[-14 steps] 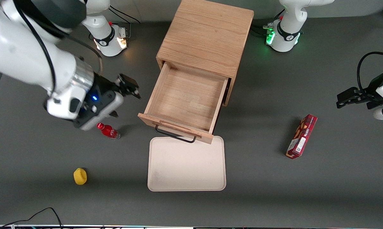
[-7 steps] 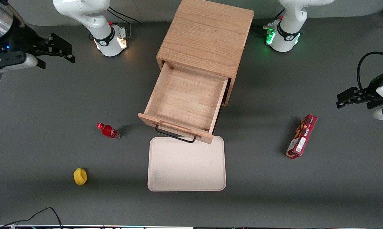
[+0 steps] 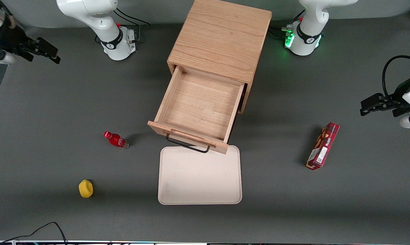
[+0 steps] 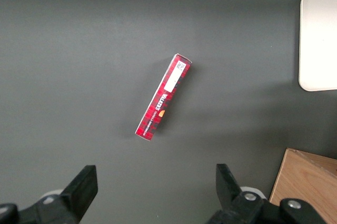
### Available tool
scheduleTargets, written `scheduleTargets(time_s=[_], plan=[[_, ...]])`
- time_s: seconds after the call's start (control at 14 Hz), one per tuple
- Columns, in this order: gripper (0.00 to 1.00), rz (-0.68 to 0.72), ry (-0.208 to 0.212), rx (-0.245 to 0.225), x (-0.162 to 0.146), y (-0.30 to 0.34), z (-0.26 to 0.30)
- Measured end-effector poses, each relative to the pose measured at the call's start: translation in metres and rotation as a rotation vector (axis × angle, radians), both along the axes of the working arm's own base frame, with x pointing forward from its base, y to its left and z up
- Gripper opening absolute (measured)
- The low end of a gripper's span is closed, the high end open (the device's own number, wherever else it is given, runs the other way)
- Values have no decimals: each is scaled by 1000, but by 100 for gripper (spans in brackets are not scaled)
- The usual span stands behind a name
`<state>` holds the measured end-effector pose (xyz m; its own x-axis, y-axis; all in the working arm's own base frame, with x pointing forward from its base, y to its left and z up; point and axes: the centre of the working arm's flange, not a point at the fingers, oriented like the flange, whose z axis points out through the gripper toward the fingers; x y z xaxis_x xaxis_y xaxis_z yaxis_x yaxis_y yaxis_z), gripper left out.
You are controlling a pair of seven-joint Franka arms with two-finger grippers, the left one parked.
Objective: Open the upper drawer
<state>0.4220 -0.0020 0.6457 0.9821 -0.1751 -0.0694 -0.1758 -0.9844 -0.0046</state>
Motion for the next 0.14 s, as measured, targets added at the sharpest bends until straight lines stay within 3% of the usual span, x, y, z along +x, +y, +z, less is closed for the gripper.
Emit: scheduleTargets(time_s=[0.14], plan=[[100, -11, -32, -8, -3, -7, 10]])
